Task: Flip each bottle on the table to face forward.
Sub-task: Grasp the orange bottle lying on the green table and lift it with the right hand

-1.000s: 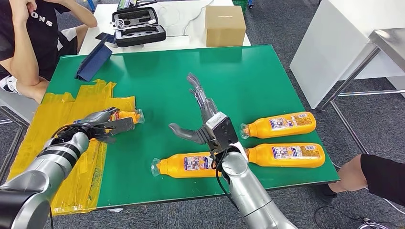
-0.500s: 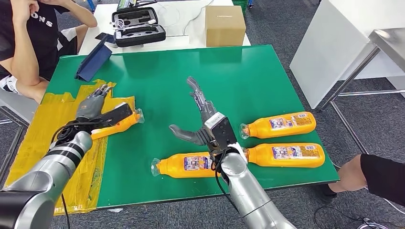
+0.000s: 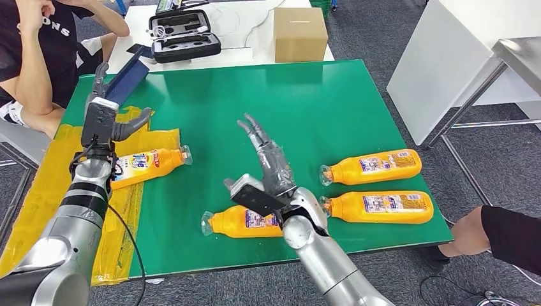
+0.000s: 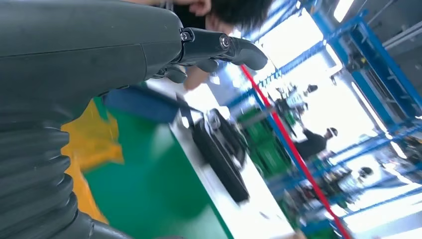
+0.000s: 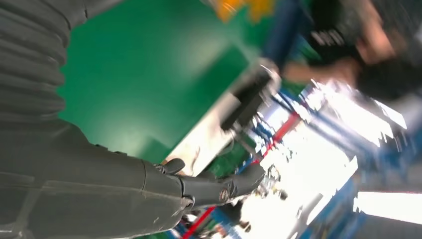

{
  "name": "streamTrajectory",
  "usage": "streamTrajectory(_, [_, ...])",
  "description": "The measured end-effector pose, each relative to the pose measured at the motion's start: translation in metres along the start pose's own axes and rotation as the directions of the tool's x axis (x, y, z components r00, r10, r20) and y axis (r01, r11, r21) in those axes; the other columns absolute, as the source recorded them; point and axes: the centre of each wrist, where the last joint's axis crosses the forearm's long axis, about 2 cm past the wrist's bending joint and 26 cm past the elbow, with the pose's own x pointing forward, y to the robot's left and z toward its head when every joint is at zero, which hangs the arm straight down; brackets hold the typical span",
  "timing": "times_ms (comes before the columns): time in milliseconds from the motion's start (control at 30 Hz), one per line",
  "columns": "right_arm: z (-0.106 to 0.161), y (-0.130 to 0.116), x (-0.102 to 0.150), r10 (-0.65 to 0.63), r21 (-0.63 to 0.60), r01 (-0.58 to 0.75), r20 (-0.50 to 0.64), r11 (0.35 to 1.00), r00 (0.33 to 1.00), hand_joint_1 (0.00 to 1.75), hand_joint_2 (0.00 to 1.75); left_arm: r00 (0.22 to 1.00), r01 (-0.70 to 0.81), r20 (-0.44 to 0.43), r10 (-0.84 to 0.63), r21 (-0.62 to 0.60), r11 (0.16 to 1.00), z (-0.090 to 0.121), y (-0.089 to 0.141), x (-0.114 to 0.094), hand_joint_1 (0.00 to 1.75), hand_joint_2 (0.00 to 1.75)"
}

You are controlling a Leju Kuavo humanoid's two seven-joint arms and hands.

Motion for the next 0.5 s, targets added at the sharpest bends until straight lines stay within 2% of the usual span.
streamTrajectory(100, [0.010,0.017,-0.001,0.103,0.146,-0.103,0.012,0.984,0.995,0.00,1.75,0.994,-0.113,-0.006,0.113,-0.013,0.994,0.013,-0.005,-0.002,0.00,1.75])
streamTrajectory(200, [0.025,0.029,-0.005,0.152,0.238,-0.152,0.020,0.959,0.988,0.00,1.75,0.984,-0.178,0.004,0.178,0.019,0.984,0.028,-0.008,-0.006,0.00,1.75])
streamTrajectory(500, [0.060,0.037,-0.021,0.203,0.376,-0.185,-0.008,0.908,0.979,0.00,1.75,0.974,-0.224,0.003,0.224,0.040,0.974,0.052,-0.009,-0.011,0.00,1.75])
